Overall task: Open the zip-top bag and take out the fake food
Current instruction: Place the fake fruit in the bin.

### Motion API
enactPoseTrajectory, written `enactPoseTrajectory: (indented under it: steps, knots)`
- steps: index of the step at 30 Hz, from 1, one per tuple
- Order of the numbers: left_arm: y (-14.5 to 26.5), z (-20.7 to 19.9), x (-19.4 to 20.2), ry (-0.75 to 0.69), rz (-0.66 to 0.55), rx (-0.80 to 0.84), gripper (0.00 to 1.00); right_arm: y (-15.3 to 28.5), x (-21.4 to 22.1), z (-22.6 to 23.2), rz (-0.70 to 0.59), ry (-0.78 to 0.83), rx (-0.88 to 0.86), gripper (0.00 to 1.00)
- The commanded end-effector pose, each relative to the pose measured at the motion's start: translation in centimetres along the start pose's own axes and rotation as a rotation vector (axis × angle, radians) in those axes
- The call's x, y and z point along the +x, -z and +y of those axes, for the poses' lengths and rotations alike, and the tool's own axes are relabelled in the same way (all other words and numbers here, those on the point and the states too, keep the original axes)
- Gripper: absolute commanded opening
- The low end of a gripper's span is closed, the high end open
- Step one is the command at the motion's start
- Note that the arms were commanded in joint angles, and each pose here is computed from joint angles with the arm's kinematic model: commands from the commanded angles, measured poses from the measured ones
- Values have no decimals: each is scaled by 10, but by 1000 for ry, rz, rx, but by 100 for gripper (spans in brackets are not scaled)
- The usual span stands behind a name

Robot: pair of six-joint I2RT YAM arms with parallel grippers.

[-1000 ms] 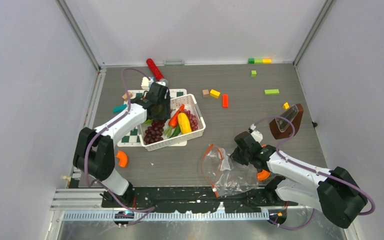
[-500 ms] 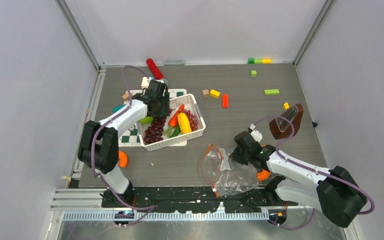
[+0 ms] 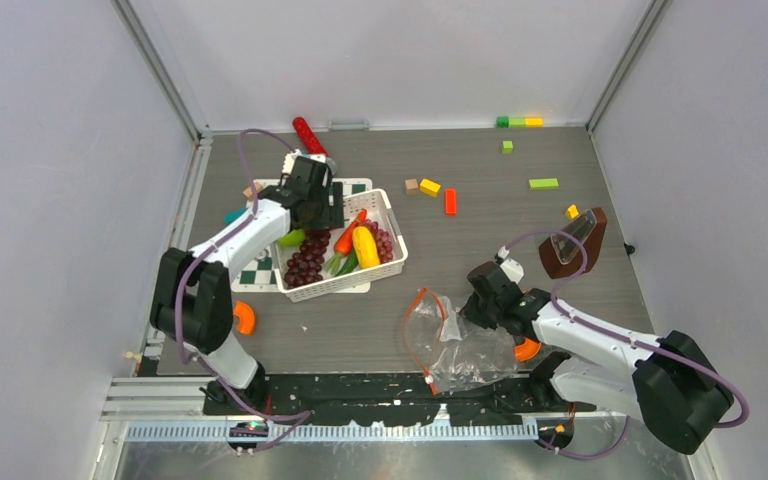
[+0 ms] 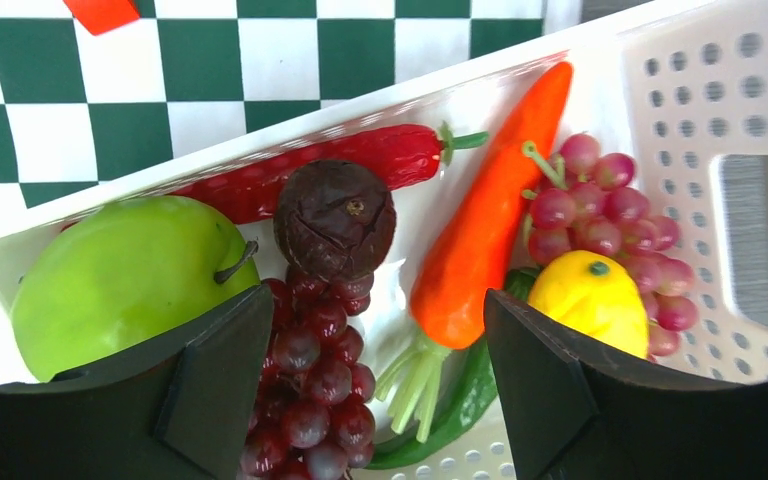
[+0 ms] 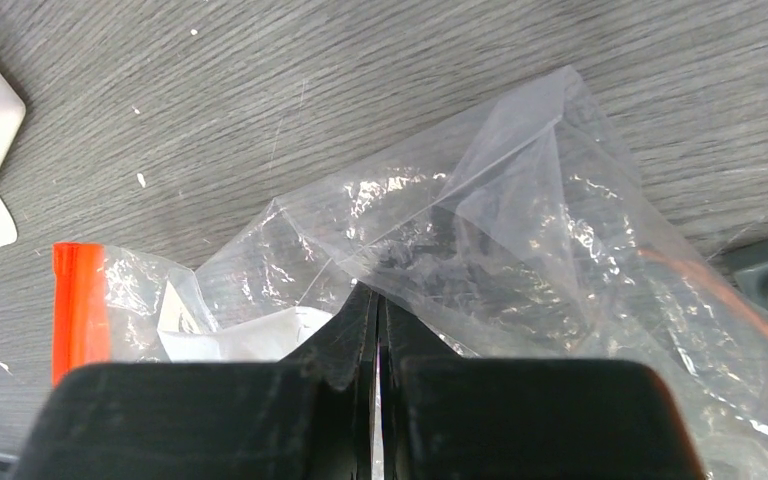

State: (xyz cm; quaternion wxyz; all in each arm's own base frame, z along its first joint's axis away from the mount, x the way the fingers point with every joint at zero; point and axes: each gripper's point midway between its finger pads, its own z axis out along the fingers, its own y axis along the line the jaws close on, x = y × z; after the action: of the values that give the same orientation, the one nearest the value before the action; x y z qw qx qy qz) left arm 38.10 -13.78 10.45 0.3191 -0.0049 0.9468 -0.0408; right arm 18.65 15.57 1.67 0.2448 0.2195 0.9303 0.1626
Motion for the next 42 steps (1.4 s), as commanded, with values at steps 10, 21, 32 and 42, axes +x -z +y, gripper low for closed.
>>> enactPoseTrajectory:
  steps: [10,21,32,42]
  knots:
    - [101,-37,-41,144,-260,317,79,29,-36,25,-112,84,-58,0]
    - [130,-36,-6,194,-244,395,78,54,-86,52,-208,174,-42,0]
    - [141,-32,22,212,-211,424,78,76,-91,-1,-126,139,211,63]
    - [136,-38,28,228,-178,454,78,87,-86,-31,-109,113,278,90]
